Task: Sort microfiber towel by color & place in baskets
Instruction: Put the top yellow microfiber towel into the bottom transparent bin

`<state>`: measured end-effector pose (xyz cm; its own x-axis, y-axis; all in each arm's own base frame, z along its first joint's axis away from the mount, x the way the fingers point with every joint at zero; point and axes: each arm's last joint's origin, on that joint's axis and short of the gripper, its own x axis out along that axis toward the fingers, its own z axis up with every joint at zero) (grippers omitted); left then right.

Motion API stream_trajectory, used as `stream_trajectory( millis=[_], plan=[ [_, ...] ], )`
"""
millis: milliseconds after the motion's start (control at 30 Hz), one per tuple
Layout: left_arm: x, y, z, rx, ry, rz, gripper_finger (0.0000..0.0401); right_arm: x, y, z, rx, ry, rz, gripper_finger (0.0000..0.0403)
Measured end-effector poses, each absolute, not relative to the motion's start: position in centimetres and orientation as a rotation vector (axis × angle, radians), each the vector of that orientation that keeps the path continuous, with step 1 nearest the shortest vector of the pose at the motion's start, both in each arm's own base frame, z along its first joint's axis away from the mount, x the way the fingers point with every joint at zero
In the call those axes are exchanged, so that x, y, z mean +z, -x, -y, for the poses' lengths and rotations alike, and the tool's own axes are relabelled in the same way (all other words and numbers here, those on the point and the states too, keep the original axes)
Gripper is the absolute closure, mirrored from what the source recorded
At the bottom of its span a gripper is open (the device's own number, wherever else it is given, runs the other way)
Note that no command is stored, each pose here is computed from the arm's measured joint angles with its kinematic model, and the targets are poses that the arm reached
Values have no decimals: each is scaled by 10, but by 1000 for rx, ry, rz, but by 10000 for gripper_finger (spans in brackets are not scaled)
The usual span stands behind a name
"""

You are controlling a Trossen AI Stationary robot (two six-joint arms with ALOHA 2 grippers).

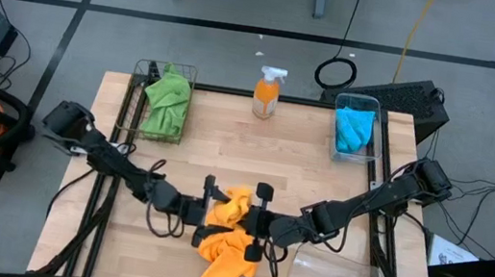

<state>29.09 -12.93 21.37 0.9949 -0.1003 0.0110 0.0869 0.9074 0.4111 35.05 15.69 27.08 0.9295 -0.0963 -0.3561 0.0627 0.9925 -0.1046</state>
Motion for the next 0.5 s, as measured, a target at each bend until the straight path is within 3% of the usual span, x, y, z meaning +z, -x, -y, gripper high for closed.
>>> stream_trajectory(
  millis=[233,333,500],
  plan=[
    [207,-300,115,-103,-374,-38,89,271,-350,-157,-83,101,-369,399],
    [206,-300,115,-148,-368,-36,129,271,-350,-157,-82,101,-369,399],
    [204,-300,116,-167,-379,-54,233,271,-350,-157,-77,112,-371,399]
  ],
)
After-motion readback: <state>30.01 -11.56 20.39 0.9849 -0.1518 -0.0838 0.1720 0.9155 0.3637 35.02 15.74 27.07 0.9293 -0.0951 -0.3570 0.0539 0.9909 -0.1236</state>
